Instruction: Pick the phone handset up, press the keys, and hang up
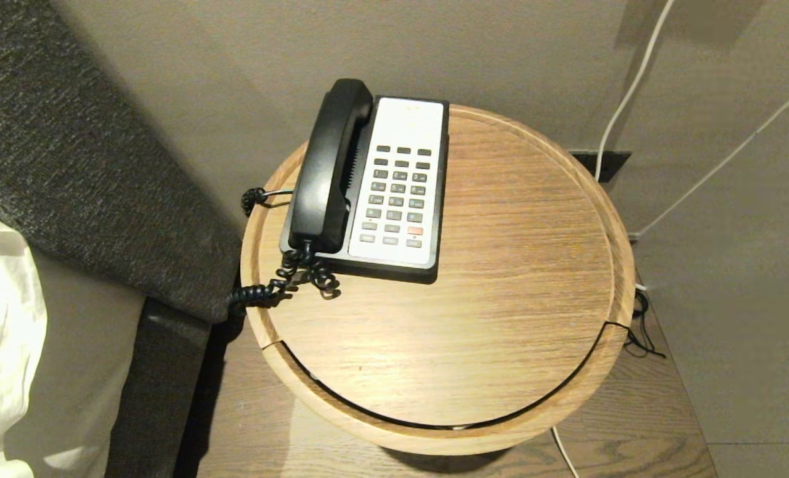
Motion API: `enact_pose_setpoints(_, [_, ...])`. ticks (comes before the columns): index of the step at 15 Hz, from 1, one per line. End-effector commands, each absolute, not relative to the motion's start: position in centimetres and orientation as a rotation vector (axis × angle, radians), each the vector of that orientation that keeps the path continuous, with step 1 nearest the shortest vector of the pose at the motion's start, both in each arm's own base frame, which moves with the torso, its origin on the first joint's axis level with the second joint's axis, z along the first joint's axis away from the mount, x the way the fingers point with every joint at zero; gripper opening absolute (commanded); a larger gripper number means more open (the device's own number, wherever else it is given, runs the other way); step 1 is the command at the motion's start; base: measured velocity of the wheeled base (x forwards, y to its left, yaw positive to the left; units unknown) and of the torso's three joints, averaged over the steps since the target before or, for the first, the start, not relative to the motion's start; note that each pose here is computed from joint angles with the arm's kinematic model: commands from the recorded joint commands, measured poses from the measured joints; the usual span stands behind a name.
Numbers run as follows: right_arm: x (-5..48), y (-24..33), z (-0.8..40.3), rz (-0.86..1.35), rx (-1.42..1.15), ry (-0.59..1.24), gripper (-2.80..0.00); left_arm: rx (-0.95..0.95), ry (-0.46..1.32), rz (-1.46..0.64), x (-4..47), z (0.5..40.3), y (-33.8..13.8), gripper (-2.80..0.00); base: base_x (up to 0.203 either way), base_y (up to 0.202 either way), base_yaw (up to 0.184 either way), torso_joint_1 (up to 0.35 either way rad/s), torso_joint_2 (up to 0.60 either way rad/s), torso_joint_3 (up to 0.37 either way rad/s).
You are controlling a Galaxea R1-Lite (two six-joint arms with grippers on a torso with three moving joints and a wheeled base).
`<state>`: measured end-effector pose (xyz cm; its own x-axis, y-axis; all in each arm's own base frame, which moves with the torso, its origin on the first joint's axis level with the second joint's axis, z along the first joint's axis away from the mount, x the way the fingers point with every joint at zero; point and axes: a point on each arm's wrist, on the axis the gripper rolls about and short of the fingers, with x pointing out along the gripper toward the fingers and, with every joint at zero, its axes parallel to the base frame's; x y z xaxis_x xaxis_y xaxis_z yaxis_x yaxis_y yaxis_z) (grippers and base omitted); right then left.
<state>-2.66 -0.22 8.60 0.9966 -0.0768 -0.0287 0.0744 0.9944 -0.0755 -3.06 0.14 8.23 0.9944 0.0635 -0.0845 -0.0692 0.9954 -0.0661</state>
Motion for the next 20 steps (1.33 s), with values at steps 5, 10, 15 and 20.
enact_pose_setpoints(5, [-2.18, 0.01, 7.56, 0.025, -0.061, 0.015, -2.8, 0.031, 0.002, -0.002, -2.36, 7.77, -0.01, -2.8, 0.0, 0.0, 0.0, 0.0, 0.0, 0.0])
enact_pose_setpoints(10, [-2.21, 0.01, 7.57, 0.025, -0.06, 0.018, -2.8, 0.027, 0.011, 0.001, -2.27, 7.5, 0.0, -2.8, 0.0, 0.0, 0.0, 0.0, 0.0, 0.0])
enact_pose_setpoints(15, [-2.19, 0.0, 7.58, 0.023, -0.048, 0.012, -2.8, 0.058, 0.003, -0.005, -2.27, 7.54, -0.02, -2.8, 0.0, 0.0, 0.0, 0.0, 0.0, 0.0])
enact_pose_setpoints(20, [-2.2, 0.0, 7.57, 0.023, -0.047, 0.01, -2.8, 0.057, 0.003, -0.002, -2.27, 7.54, -0.01, -2.8, 0.0, 0.0, 0.0, 0.0, 0.0, 0.0])
